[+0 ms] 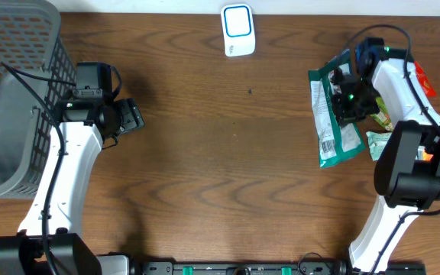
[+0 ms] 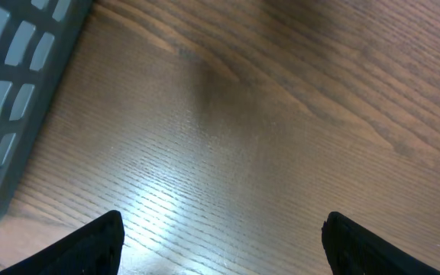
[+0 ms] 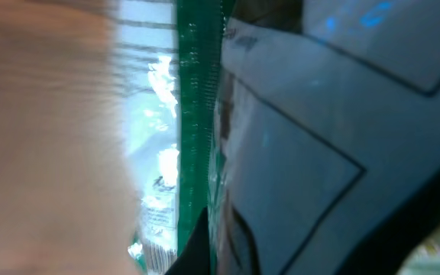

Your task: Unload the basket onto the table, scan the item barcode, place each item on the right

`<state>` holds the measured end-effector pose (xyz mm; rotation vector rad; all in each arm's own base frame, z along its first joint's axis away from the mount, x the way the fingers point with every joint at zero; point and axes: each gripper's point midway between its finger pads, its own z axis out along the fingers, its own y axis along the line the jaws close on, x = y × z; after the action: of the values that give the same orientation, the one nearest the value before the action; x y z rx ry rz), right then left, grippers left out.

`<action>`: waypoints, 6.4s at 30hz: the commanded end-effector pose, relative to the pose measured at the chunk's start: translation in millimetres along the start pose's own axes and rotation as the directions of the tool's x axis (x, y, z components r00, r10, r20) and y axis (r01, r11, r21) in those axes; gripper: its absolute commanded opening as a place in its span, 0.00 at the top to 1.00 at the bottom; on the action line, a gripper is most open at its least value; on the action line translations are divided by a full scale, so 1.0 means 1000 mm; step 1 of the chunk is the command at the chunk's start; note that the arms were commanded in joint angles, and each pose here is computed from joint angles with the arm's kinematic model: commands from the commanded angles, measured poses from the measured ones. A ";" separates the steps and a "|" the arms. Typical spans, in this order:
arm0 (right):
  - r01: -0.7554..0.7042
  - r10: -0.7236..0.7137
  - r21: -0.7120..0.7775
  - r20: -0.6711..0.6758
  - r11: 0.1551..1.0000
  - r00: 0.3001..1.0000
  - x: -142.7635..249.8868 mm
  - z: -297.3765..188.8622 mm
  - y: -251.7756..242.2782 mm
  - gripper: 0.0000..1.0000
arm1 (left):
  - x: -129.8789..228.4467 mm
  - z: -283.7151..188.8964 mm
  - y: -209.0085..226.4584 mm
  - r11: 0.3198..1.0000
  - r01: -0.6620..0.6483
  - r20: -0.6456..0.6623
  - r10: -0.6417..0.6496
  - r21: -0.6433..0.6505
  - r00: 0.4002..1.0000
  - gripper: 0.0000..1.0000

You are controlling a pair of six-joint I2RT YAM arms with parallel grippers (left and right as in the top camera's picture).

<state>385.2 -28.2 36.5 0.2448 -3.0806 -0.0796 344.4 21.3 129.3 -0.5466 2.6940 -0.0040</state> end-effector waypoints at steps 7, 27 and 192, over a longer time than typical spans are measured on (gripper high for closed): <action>-0.093 0.086 0.166 0.049 0.982 0.995 0.009 0.048 -0.057 0.99 | -0.002 -0.001 0.001 1.000 0.001 0.008 -0.001 -0.007 1.000 0.16; -0.286 0.253 0.181 0.186 0.941 0.949 -0.005 0.040 -0.096 0.59 | -0.002 -0.001 0.001 1.000 0.001 0.008 -0.001 -0.007 1.000 0.16; -0.109 0.107 -0.125 0.981 0.986 -0.160 0.140 -0.152 0.064 0.01 | -0.002 -0.001 0.001 1.000 0.001 0.008 -0.001 -0.007 1.000 0.16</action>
<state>245.8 6.0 201.2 -0.4823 -4.7320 -0.6475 344.4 21.3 129.3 -0.5466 2.6940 -0.0040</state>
